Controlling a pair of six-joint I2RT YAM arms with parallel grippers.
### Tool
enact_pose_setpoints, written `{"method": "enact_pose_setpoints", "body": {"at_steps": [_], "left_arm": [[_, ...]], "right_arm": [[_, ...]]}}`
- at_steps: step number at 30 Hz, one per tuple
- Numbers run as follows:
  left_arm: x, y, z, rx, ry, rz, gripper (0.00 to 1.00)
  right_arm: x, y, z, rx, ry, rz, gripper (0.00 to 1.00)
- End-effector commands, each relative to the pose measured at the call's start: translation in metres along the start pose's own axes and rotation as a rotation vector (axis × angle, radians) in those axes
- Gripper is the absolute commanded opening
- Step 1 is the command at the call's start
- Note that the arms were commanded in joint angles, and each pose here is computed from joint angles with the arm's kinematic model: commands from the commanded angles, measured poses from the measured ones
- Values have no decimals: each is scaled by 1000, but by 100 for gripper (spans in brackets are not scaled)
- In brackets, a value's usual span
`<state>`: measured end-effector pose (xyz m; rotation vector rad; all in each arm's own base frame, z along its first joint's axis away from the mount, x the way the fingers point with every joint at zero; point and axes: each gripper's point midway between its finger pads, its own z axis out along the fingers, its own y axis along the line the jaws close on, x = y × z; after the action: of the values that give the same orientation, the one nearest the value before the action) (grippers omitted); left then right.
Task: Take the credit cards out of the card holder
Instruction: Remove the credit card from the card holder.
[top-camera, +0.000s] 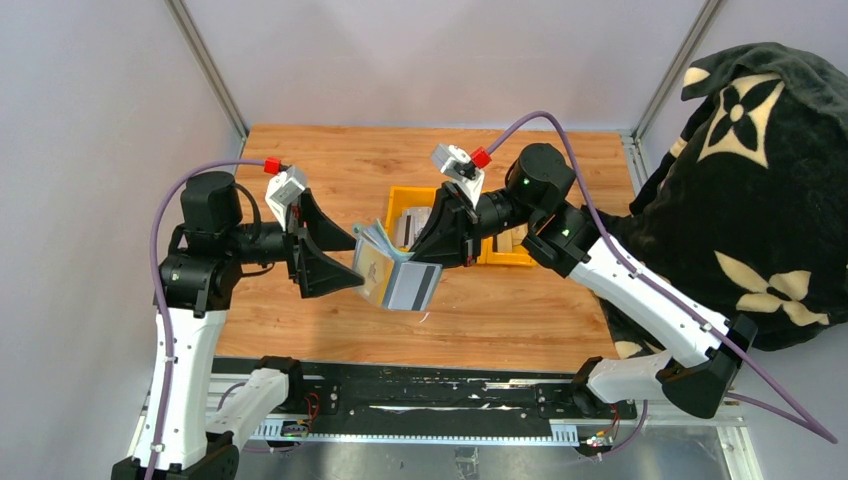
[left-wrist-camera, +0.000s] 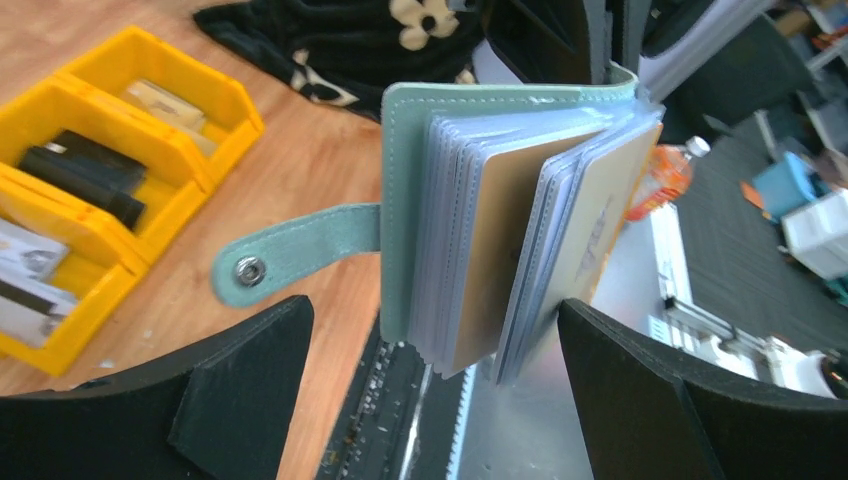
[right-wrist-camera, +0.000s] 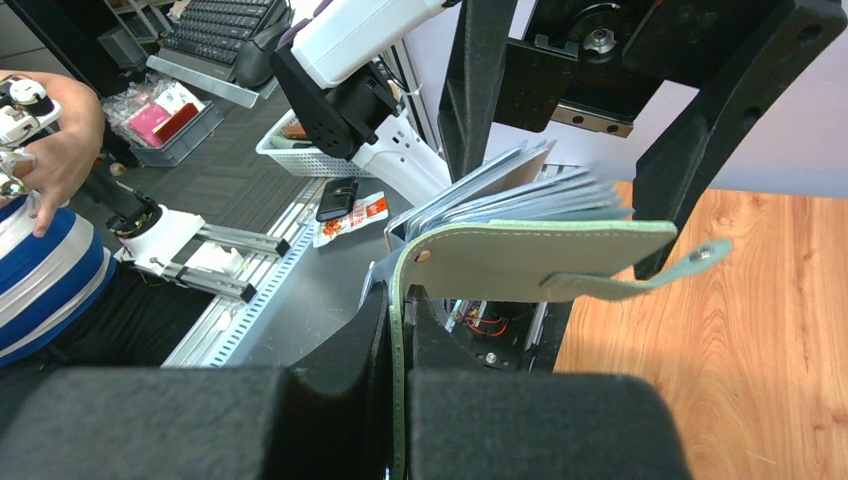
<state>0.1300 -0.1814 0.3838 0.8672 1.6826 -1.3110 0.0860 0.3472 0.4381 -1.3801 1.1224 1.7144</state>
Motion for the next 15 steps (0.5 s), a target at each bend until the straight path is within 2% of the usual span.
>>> {"method": "enact_pose_setpoints", "body": {"at_steps": [1, 4, 7, 10, 15], "left_arm": [[9, -18, 1, 148, 17, -69, 100], [18, -26, 0, 207, 26, -101, 100], [17, -29, -1, 208, 21, -63, 100], [16, -25, 0, 163, 17, -46, 100], [19, -10, 2, 86, 21, -104, 100]], "right_arm": [[-13, 17, 2, -46, -7, -90, 0], [-14, 17, 2, -47, -6, -95, 0], [-13, 16, 3, -52, -2, -92, 0], [-10, 15, 5, -72, 9, -85, 0], [-10, 14, 8, -98, 26, -87, 0]]}}
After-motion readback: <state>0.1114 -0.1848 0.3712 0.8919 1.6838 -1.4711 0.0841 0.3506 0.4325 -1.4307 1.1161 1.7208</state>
